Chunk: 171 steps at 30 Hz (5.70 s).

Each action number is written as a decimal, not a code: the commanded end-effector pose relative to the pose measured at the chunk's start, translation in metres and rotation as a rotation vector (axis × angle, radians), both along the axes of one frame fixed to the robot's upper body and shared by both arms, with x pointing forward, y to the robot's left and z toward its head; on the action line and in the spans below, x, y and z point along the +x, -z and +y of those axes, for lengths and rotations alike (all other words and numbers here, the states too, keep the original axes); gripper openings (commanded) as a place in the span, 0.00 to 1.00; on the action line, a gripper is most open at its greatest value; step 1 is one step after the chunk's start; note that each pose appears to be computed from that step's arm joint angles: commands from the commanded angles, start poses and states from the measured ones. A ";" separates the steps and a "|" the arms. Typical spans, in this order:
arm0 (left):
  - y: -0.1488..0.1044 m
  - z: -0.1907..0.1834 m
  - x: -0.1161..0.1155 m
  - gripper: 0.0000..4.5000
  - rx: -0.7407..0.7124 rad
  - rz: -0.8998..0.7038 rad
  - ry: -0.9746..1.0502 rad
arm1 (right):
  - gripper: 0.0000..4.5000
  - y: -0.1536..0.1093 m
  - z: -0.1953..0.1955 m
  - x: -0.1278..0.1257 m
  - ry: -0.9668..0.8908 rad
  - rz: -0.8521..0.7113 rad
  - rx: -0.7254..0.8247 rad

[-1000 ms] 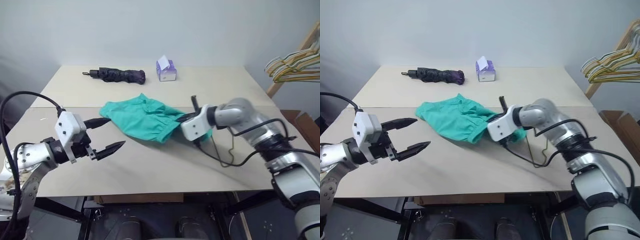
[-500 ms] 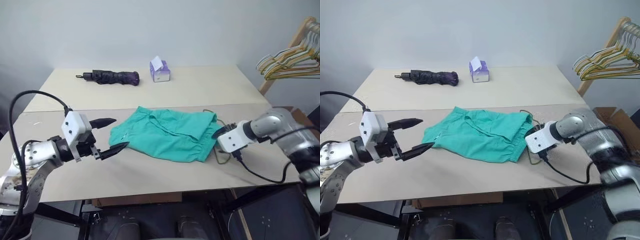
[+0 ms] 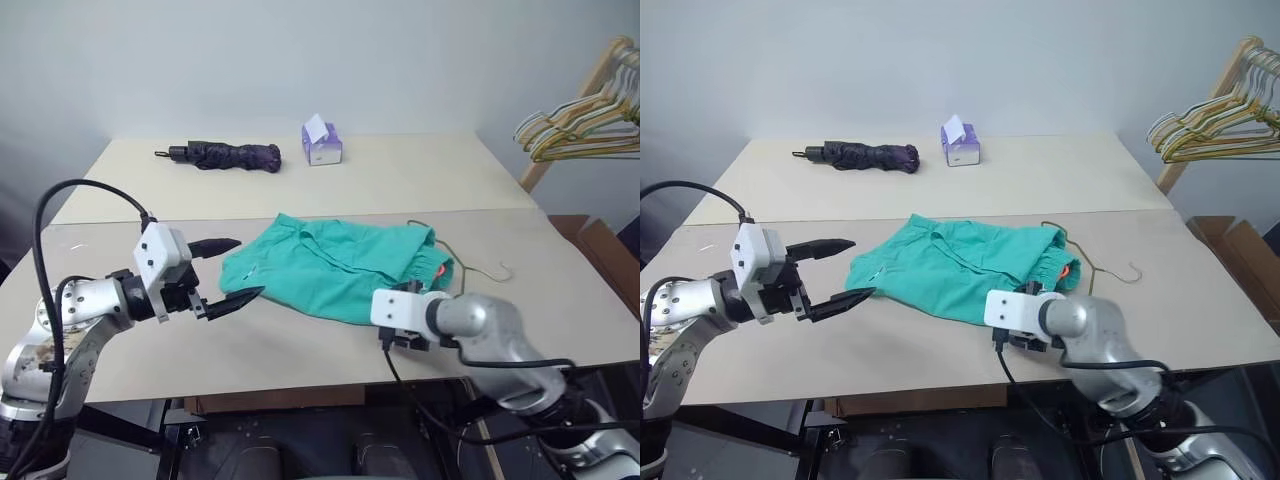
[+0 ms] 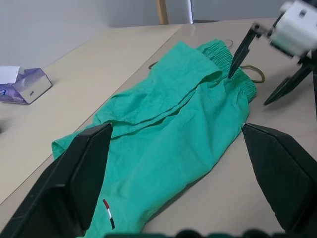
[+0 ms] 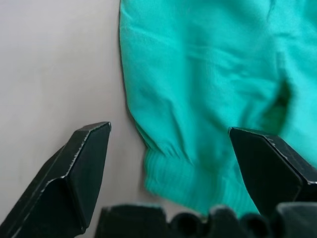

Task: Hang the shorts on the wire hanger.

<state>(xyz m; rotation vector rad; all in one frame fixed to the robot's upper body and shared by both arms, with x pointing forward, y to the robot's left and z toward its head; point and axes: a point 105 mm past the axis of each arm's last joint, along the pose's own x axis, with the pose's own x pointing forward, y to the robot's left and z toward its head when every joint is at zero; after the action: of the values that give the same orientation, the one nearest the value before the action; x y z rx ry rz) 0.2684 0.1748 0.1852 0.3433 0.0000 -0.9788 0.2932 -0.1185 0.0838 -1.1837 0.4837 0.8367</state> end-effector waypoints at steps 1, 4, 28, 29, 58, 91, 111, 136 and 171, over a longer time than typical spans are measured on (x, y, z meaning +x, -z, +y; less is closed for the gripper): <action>-0.010 -0.001 0.001 1.00 0.012 -0.049 0.014 | 0.89 0.007 -0.015 0.011 0.077 -0.054 -0.111; -0.008 0.000 0.001 1.00 0.016 -0.050 0.011 | 0.71 0.017 -0.020 0.015 0.086 -0.063 -0.179; 0.099 0.018 0.062 1.00 0.749 -0.206 0.003 | 0.00 -0.021 -0.032 0.032 -0.030 -0.199 -0.191; 0.103 0.016 0.068 1.00 0.752 -0.207 0.000 | 0.00 -0.022 -0.031 0.032 -0.034 -0.202 -0.186; 0.035 0.030 0.002 0.00 0.697 -0.117 0.461 | 0.00 -0.089 -0.033 -0.028 -0.640 0.039 0.069; -0.199 0.037 0.163 0.00 0.353 -1.152 -0.745 | 0.00 -0.271 -0.031 0.165 -0.127 -1.273 -0.001; 0.053 0.053 -0.015 0.00 0.809 -0.174 0.215 | 0.00 -0.022 -0.063 0.081 -0.616 -0.549 -0.077; 0.036 0.063 -0.078 0.72 0.589 0.096 0.423 | 0.89 -0.013 -0.047 -0.043 -0.678 -0.103 0.209; -0.034 -0.020 -0.020 0.86 -0.032 0.002 0.331 | 0.66 0.029 -0.135 0.054 0.863 0.287 0.447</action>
<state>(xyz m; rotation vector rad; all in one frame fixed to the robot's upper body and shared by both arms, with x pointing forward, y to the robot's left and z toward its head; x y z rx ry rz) 0.2488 0.1561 0.2124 0.2918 -0.0423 -1.3018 0.3492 -0.2392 0.0613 -0.3218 0.8544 0.3957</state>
